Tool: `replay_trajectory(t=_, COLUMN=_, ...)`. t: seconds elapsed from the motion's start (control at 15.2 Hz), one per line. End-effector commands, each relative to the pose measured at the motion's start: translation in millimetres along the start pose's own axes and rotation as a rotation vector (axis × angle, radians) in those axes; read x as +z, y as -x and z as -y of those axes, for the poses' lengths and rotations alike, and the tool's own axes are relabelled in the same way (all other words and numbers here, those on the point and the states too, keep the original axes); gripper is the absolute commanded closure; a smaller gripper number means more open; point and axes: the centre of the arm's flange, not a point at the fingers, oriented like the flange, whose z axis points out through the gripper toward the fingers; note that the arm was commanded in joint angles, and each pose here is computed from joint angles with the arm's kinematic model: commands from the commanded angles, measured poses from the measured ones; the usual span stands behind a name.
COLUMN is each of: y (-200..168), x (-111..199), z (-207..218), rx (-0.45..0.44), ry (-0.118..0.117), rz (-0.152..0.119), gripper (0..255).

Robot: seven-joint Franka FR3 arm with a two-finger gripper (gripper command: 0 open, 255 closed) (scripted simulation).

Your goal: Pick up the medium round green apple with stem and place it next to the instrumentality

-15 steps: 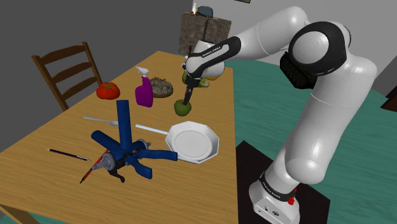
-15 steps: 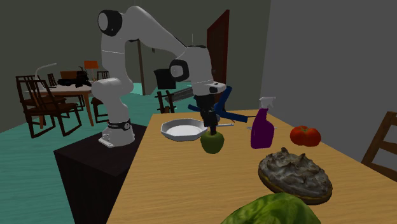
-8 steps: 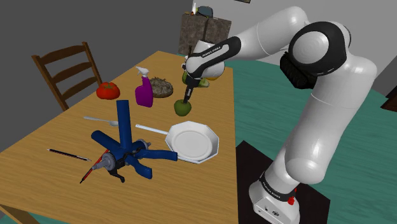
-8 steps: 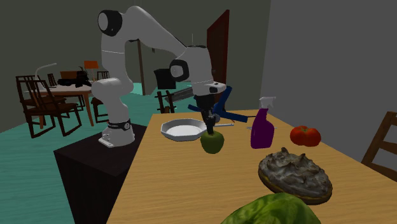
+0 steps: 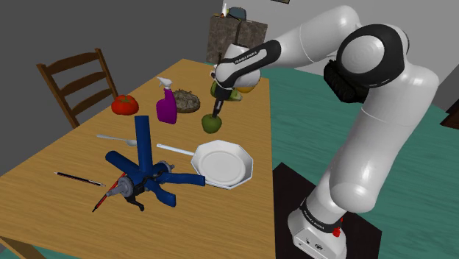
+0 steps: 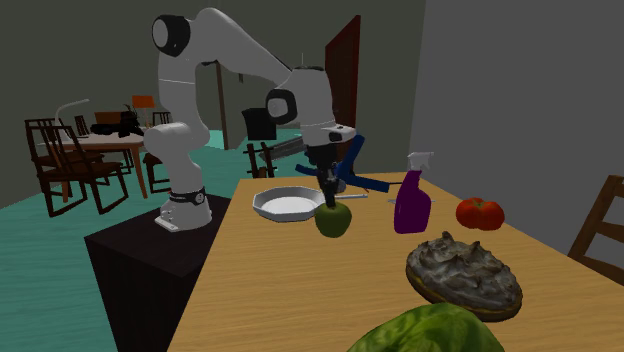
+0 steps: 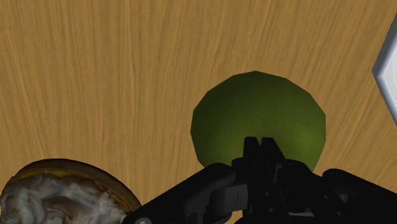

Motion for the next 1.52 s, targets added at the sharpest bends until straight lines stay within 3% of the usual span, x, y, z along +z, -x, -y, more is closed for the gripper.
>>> replay_trajectory(t=0.0, y=-2, x=-11, z=-1, rx=0.000, ry=0.000, rz=0.000, gripper=255)
replay_trajectory(t=1.45, y=-21, x=-125, z=-5, rx=0.000, ry=0.000, rz=0.000, gripper=255)
